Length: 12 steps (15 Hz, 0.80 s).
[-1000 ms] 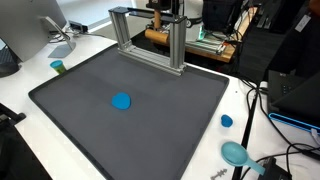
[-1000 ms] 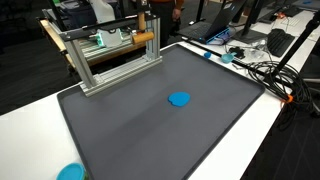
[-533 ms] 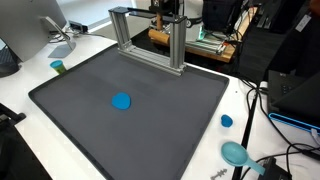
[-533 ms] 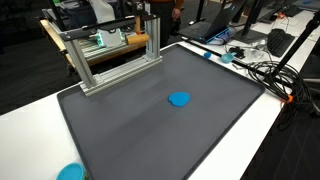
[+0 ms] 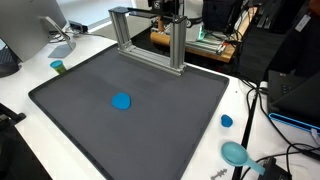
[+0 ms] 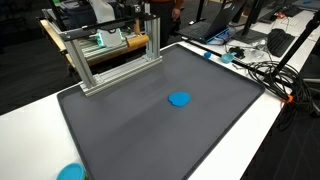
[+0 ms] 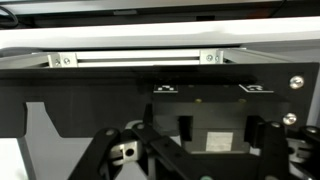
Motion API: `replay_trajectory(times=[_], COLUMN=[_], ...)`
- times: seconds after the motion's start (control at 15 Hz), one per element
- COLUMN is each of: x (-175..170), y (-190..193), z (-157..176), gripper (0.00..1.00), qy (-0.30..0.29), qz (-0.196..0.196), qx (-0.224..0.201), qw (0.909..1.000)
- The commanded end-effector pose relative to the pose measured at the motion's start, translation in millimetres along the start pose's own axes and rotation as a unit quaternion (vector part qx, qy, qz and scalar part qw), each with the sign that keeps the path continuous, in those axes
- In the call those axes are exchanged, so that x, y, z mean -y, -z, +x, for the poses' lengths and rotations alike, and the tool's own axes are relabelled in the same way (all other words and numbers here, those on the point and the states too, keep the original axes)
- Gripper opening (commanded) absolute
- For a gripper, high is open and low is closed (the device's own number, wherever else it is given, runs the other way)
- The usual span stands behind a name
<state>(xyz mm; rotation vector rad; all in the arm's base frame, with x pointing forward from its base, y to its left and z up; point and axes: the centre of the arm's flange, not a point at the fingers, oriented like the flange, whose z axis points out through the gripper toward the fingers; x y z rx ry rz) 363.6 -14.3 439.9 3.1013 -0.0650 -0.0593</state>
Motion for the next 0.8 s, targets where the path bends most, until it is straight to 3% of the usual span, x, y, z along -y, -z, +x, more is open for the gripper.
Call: replay_trajectory(times=[0.0,0.27,0.67,0.73], x=[-15.3,-21.7,-34.1,-33.3], y=[29.0,53.3,98.2,80.8], z=[-26.8,-39.8,-55.8,-46.7], gripper=[1.00,1.00,1.00,1.00], qy=[0.062,0.106,0.098,0.085], qz=[0.011,0.036,0.061,0.041], qx=[-0.018,-0.001,-0.052,-0.036], qw=[0.9978,0.9938,0.9919,0.9948])
